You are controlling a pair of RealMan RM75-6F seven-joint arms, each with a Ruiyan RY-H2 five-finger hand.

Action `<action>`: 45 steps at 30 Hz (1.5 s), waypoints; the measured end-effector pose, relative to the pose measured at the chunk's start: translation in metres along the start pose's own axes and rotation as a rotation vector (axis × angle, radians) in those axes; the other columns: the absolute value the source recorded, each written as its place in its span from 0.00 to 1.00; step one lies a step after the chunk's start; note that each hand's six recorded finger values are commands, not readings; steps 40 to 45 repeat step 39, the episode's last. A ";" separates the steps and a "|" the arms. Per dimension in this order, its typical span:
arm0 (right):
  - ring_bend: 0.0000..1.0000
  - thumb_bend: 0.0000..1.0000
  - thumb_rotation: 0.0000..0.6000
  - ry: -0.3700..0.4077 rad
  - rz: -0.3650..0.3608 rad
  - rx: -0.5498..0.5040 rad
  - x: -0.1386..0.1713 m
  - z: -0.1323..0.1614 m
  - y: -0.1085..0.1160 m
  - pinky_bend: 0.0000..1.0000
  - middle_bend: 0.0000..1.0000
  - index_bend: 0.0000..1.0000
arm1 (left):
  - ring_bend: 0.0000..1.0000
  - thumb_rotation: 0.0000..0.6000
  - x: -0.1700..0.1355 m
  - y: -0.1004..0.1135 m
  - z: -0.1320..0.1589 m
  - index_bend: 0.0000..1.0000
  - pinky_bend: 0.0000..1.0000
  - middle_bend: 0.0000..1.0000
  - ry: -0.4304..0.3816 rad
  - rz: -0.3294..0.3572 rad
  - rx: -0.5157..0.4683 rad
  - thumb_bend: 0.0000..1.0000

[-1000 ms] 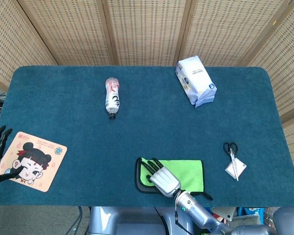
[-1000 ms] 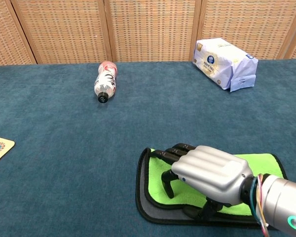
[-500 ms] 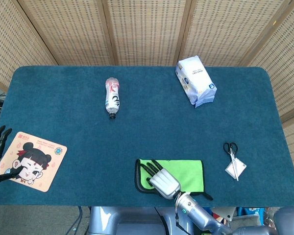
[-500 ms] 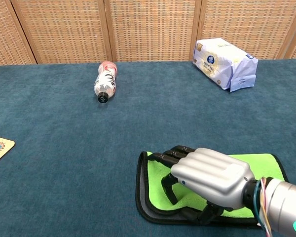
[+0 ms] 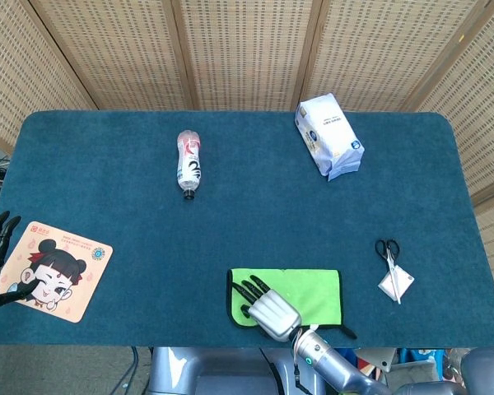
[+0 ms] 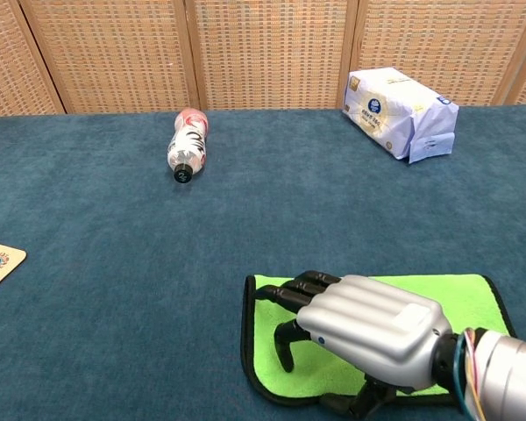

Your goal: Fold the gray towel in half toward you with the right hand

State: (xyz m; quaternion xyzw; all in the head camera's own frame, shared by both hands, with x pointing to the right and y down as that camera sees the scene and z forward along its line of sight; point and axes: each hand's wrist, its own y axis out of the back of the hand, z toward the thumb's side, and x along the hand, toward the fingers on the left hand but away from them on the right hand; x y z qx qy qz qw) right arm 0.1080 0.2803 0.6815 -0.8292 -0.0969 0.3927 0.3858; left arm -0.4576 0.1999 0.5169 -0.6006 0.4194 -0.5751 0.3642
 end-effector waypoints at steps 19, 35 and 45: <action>0.00 0.00 1.00 0.015 -0.128 0.027 0.023 -0.022 0.047 0.00 0.00 0.00 | 0.00 1.00 -0.002 0.001 0.000 0.00 0.00 0.00 -0.005 0.005 -0.005 0.17; 0.00 0.00 1.00 -0.362 -0.391 0.199 0.115 -0.179 0.089 0.00 0.00 0.00 | 0.00 1.00 -0.004 -0.005 0.004 0.00 0.00 0.00 -0.023 0.000 0.011 0.17; 0.00 0.00 1.00 -0.499 -0.412 0.132 0.156 -0.196 0.085 0.00 0.00 0.00 | 0.00 1.00 -0.003 -0.008 0.004 0.00 0.00 0.00 -0.027 -0.001 0.017 0.17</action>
